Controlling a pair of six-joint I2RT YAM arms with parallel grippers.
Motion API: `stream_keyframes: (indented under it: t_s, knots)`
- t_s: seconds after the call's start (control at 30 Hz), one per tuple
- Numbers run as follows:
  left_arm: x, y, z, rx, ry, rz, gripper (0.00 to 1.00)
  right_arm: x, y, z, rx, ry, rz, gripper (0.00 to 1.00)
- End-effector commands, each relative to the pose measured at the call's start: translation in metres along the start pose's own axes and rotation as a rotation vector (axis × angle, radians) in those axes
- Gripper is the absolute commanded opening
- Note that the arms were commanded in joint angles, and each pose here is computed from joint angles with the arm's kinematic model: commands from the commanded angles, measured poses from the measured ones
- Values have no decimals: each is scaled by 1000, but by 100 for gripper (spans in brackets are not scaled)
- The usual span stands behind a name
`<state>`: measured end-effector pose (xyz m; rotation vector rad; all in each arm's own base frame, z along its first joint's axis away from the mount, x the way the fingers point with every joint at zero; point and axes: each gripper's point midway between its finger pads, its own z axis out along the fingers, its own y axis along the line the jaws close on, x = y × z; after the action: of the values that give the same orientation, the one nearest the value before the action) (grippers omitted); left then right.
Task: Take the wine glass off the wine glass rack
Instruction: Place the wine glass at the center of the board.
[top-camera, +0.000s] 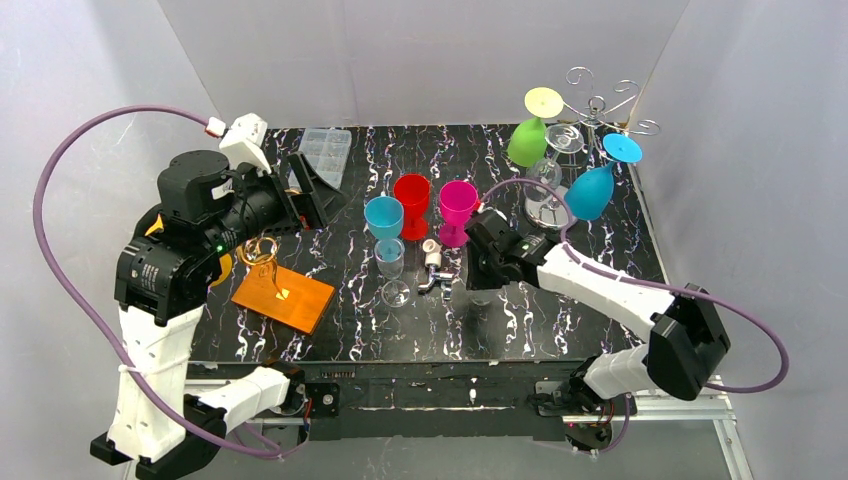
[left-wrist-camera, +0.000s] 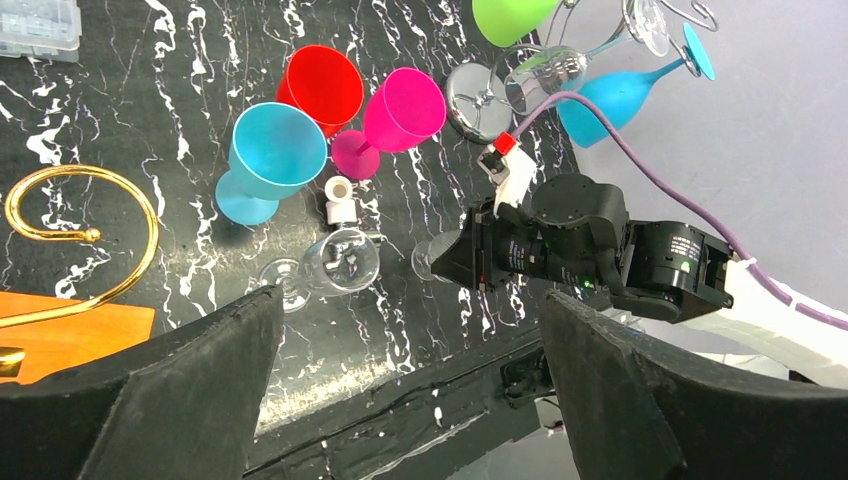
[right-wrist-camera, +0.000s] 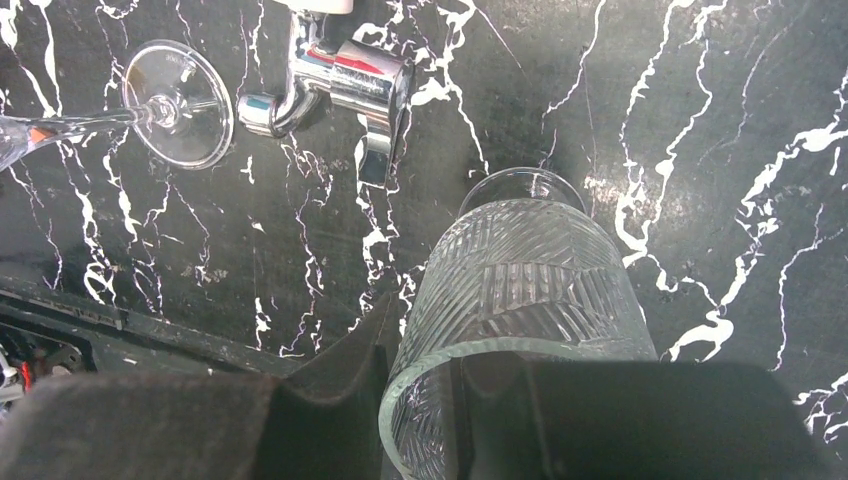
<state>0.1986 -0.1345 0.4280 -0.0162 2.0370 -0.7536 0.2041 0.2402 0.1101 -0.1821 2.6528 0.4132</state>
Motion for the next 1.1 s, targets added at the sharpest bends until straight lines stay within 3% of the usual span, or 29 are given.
stream_keyframes:
  t_s: [0.0, 0.37, 0.73, 1.07]
  knots:
    - [0, 3, -1, -10, -14, 30, 98, -29, 23, -5, -80, -45, -29, 1]
    - [4, 12, -1, -44, -9, 42, 98, -21, 15, 15, -15, 53, -53, 4]
    - [7, 19, -8, -73, -16, 55, 98, -31, 15, 7, 15, 43, -65, 42]
    - [7, 20, -14, -83, -28, 58, 98, -43, 18, -16, 11, 2, -65, 53]
